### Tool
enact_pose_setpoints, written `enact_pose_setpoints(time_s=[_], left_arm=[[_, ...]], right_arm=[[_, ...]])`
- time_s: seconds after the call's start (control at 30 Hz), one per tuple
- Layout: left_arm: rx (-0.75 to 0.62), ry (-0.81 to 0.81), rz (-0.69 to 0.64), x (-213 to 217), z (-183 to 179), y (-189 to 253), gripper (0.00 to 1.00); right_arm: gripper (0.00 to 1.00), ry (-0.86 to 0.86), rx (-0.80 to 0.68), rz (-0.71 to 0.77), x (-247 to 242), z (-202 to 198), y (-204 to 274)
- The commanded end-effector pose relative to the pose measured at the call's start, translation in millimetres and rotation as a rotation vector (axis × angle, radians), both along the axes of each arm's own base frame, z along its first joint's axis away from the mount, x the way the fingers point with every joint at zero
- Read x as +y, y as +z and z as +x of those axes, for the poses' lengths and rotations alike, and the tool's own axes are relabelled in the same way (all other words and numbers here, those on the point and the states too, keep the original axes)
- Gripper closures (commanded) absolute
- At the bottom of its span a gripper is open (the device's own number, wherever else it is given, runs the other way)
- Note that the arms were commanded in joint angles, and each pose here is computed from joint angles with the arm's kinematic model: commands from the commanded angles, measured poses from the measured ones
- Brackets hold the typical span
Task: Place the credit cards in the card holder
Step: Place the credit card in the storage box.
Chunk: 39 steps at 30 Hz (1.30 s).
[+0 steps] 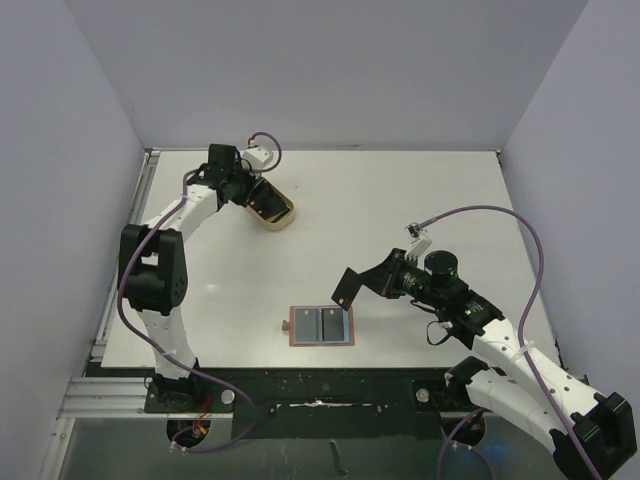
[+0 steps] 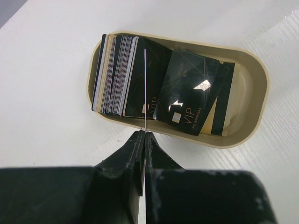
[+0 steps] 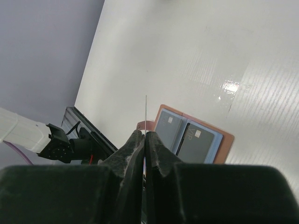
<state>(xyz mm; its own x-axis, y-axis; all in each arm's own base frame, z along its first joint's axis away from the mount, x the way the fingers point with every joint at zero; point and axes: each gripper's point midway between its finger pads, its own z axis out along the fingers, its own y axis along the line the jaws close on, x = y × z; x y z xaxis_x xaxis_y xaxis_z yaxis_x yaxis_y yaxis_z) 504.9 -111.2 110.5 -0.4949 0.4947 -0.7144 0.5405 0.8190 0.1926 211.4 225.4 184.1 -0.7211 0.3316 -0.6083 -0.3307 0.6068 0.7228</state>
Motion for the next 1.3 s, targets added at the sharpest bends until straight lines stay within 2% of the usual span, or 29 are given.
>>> enact_pose_setpoints(time_s=[0.0, 0.43, 0.7, 0.9, 1.1, 1.17, 1.27], left_arm=[[-0.116, -0.046, -0.04, -9.7, 25.8, 35.3, 1.0], [-0.074, -0.038, -0.003, -4.4, 37.6, 2.8, 1.0], [-0.101, 0.013, 0.058, 1.5, 41.8, 7.1, 0.73], [-0.128, 0.069, 0.053, -6.6, 38.9, 29.2, 0.68], [-0.136, 0.196, -0.038, -5.4, 25.1, 71.1, 0.68], [-0.109, 0.241, -0.113, -8.3, 13.4, 84.6, 0.69], [-0.067, 0.217, -0.224, -22.0, -8.9, 99.9, 0.69]], right_arm=[[1.0, -0.025, -0.087, 0.034, -0.7, 9.9, 32.0], [0.99, -0.032, -0.087, 0.029, -0.9, 12.0, 34.3], [0.99, -0.042, -0.085, 0.02, -4.0, 10.9, 33.6], [0.99, -0.034, -0.059, 0.006, -3.0, 10.0, 25.5], [0.99, -0.016, -0.03, -0.01, -2.2, 5.5, 14.6], [0.98, -0.005, -0.016, -0.021, -1.8, 3.7, 9.3], [0.98, 0.014, 0.007, -0.031, 0.6, 1.3, 1.6]])
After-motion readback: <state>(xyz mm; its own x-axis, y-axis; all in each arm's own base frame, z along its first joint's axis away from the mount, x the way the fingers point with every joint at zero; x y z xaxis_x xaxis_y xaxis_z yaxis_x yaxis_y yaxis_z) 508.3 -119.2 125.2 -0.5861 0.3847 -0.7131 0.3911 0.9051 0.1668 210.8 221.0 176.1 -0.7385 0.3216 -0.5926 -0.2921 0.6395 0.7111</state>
